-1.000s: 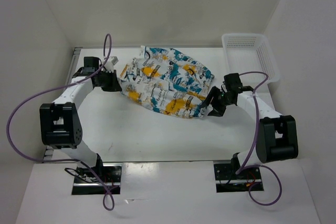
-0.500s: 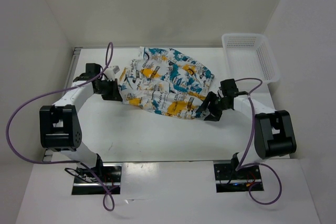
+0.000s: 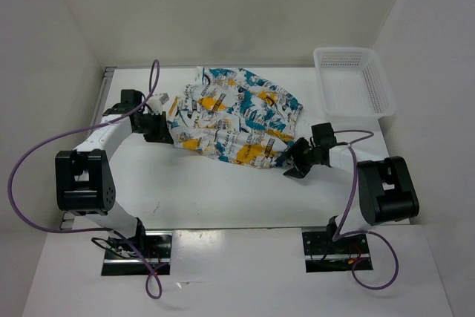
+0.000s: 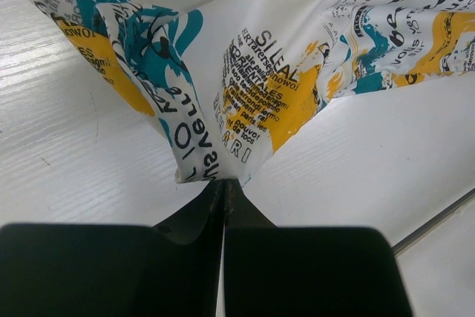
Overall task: Fold and stack the shorts
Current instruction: Flatten the shorts out
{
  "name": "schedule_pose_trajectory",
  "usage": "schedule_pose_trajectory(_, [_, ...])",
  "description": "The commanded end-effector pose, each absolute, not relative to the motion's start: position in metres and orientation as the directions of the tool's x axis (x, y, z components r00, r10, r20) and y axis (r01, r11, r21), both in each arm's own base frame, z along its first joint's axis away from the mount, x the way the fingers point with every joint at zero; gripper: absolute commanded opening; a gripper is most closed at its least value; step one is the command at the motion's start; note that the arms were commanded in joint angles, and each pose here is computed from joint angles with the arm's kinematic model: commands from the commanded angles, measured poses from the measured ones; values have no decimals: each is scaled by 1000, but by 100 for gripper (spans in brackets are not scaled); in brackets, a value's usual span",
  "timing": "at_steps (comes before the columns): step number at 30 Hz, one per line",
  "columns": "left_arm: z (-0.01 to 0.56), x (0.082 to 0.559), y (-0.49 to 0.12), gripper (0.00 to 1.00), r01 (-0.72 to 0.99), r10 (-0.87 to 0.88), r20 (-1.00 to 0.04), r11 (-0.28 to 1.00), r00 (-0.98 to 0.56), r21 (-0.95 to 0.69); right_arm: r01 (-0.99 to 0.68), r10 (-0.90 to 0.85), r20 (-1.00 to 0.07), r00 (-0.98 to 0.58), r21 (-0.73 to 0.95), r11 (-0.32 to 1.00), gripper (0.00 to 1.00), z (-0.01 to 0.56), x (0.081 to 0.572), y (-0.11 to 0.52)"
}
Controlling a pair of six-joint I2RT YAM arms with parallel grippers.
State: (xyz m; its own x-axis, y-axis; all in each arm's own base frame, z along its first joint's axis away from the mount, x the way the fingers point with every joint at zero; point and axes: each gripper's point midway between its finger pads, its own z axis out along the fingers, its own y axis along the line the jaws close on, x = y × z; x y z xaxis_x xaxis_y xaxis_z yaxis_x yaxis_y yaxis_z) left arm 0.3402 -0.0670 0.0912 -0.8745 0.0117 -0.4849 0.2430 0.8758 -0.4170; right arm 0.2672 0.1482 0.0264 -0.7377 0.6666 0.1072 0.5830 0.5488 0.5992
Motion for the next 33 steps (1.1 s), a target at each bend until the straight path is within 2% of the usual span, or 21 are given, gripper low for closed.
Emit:
schedule_pose_trajectory(1, [110,343,-72,0,280,16,-525,860,-851,-427,591,717,92,-691,643,487,64,44,273,149])
schedule_pose_trajectory(4, [111,342,-74,0,284,16,-525,855,-851,-434,598,760,53,-648,654,464,65,52,274,142])
schedule_pose_trajectory(8, [111,342,-74,0,284,16,-525,855,-851,-434,607,813,81,-577,708,361,65,54,272,142])
schedule_pose_trajectory(10, [111,340,-75,0,284,15,-518,850,-855,-444,615,848,51,-527,712,340,65,48,272,134])
schedule_pose_trajectory(16, [112,342,-76,0,288,15,-518,845,-855,-451,618,861,25,-508,707,344,65,45,269,131])
schedule_pose_trajectory(25, [112,340,-78,0,288,14,-511,840,-860,-460,625,900,28,-435,729,280,64,37,280,130])
schedule_pose_trajectory(33, [114,338,-78,0,288,14,-511,840,-860,-460,648,899,16,-438,699,303,58,23,295,143])
